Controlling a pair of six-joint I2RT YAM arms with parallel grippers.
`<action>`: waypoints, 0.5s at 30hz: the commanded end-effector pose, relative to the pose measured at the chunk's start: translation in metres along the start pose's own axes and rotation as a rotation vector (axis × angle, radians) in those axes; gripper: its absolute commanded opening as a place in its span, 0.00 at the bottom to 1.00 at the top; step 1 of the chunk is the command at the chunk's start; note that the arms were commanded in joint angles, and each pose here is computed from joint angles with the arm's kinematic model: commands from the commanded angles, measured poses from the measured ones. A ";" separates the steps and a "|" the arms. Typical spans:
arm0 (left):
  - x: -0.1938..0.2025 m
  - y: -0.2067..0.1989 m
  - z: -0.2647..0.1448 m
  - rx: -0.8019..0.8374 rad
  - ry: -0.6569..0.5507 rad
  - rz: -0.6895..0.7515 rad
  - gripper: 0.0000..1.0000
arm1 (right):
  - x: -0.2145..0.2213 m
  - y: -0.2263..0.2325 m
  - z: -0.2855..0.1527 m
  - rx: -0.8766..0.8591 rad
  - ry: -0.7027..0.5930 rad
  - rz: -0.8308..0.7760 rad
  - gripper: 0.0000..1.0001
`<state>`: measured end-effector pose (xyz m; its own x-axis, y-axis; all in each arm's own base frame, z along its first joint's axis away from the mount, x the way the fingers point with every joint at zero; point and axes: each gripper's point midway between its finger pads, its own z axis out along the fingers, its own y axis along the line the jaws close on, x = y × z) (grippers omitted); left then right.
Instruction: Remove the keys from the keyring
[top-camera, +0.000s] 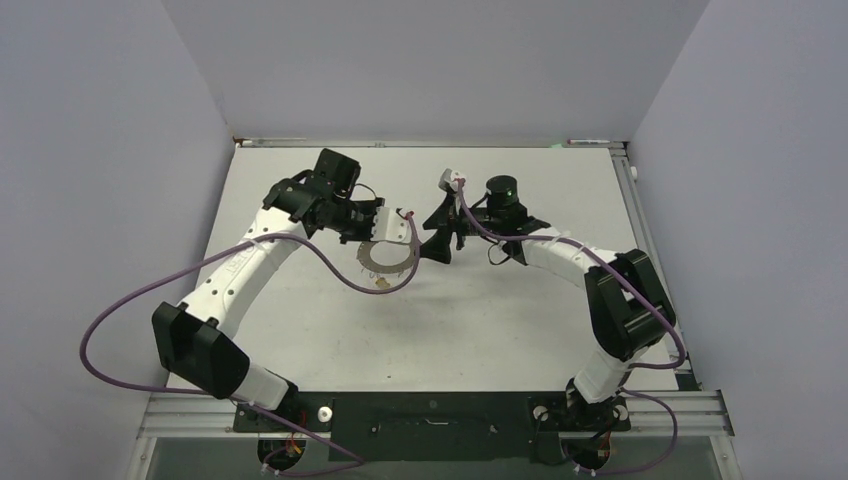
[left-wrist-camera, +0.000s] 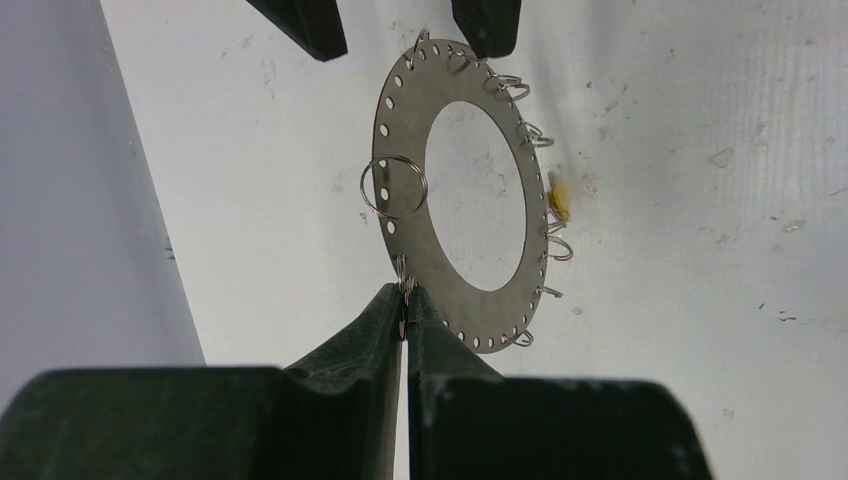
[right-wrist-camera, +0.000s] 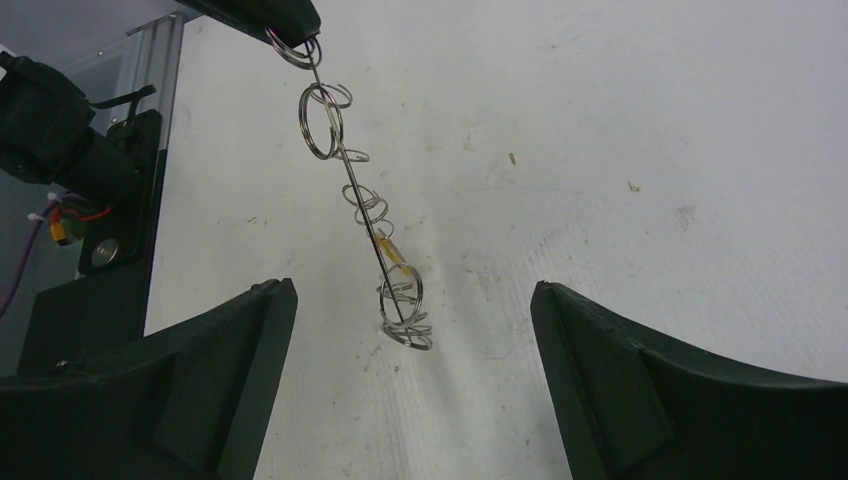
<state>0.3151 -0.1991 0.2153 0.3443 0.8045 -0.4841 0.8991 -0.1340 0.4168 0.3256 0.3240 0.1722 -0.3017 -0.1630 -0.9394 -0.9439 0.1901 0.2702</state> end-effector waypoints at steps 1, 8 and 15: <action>-0.040 0.002 -0.036 -0.027 -0.131 0.018 0.00 | -0.034 0.034 0.004 -0.141 -0.063 -0.183 0.89; -0.064 0.006 -0.054 -0.057 -0.215 -0.027 0.00 | -0.032 0.058 0.007 -0.186 -0.067 -0.140 0.68; -0.077 0.024 -0.066 -0.107 -0.294 -0.137 0.00 | -0.043 0.067 0.003 -0.199 -0.062 -0.066 0.34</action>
<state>0.2910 -0.2147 0.2682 0.3052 0.7097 -0.6350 0.9203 -0.0485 0.3882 0.2828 0.3460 0.1876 -0.2934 -0.1665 -0.9414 -0.9559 0.0367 0.2914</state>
